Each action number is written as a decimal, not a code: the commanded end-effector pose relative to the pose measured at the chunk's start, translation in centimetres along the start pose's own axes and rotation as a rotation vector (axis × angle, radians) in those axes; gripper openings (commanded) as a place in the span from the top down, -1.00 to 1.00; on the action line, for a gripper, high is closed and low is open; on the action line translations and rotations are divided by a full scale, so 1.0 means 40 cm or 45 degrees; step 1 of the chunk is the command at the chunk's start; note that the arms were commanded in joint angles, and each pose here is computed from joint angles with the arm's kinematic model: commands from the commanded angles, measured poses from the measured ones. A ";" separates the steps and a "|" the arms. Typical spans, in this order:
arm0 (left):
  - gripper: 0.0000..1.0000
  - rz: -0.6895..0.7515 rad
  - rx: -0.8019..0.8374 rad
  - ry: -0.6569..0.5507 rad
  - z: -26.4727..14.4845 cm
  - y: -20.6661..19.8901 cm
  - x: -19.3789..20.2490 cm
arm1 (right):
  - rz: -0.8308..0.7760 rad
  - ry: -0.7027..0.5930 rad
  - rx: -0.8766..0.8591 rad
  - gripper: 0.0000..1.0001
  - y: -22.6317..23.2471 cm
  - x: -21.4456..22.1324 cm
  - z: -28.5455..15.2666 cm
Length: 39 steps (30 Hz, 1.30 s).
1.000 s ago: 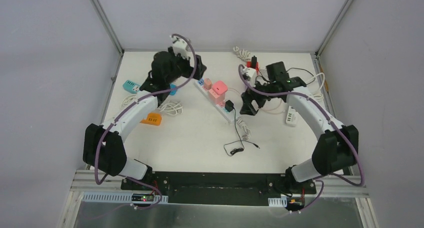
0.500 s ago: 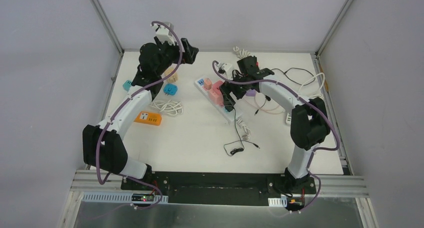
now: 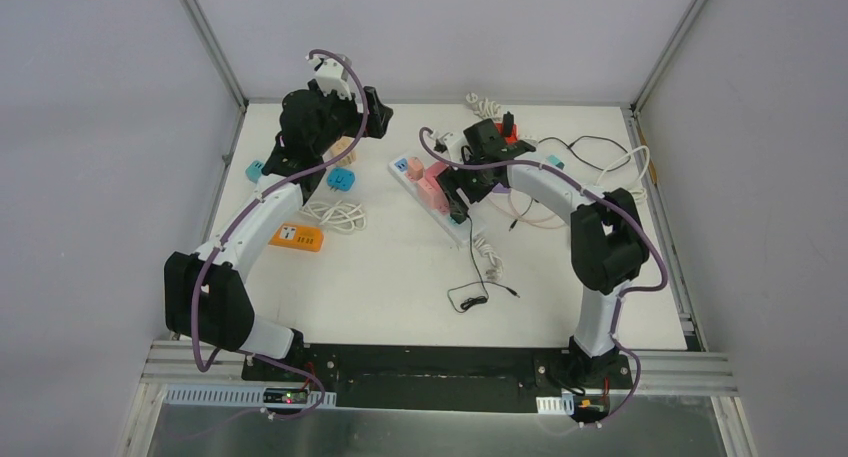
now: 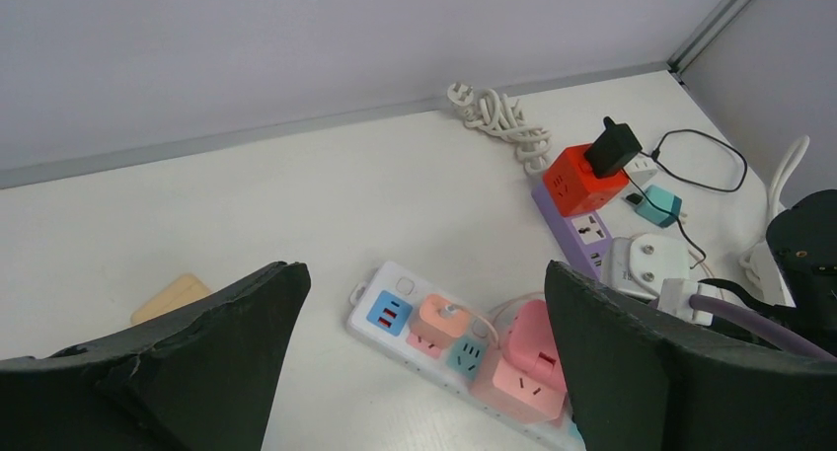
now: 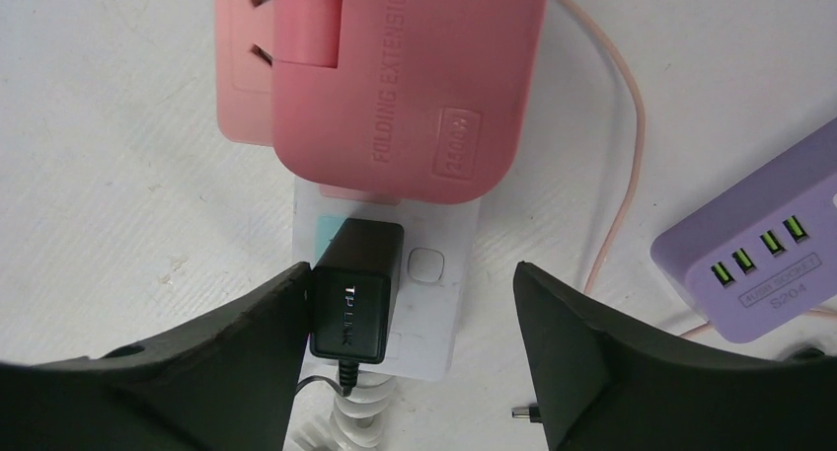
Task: Pull the plug off the socket
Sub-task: Remove the plug from the socket.
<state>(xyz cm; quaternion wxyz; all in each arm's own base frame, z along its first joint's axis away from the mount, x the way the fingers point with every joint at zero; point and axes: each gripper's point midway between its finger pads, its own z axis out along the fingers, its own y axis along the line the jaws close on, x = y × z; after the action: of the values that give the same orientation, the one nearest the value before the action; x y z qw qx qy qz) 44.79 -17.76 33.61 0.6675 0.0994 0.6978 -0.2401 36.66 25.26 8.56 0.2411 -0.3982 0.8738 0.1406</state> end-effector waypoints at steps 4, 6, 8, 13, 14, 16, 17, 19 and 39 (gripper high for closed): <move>-0.96 0.063 0.018 -0.088 -0.025 -0.017 -0.066 | 0.026 0.008 -0.030 -0.48 0.015 0.012 0.017; -0.96 0.066 0.020 -0.085 -0.026 -0.017 -0.064 | 0.022 0.007 -0.033 -0.43 0.016 0.013 0.017; -0.96 0.067 0.025 -0.085 -0.026 -0.019 -0.064 | 0.021 0.006 -0.045 -0.38 0.019 0.012 0.018; -0.96 0.071 0.034 -0.083 -0.026 -0.022 -0.062 | 0.009 0.015 -0.054 -0.21 0.023 0.016 0.024; -0.96 0.075 0.038 -0.084 -0.026 -0.023 -0.062 | 0.007 0.016 -0.055 -0.17 0.023 0.016 0.024; -0.96 0.078 0.039 -0.081 -0.026 -0.022 -0.060 | 0.004 0.016 -0.055 -0.05 0.023 0.016 0.025; -0.96 0.078 0.041 -0.080 -0.026 -0.023 -0.060 | 0.003 0.016 -0.055 0.03 0.023 0.015 0.024; -0.96 0.081 0.043 -0.080 -0.026 -0.024 -0.059 | 0.002 0.020 -0.053 0.19 0.022 0.017 0.024; -0.97 0.135 0.069 -0.054 -0.027 -0.028 -0.047 | -0.274 0.216 -0.219 1.00 0.014 0.129 -0.050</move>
<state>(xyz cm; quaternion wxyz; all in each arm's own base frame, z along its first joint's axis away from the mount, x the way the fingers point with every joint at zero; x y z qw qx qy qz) 44.66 -17.69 33.69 0.6734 0.1228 0.6933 -0.2253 35.17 24.40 7.55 0.2083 -0.4710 0.8443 0.1478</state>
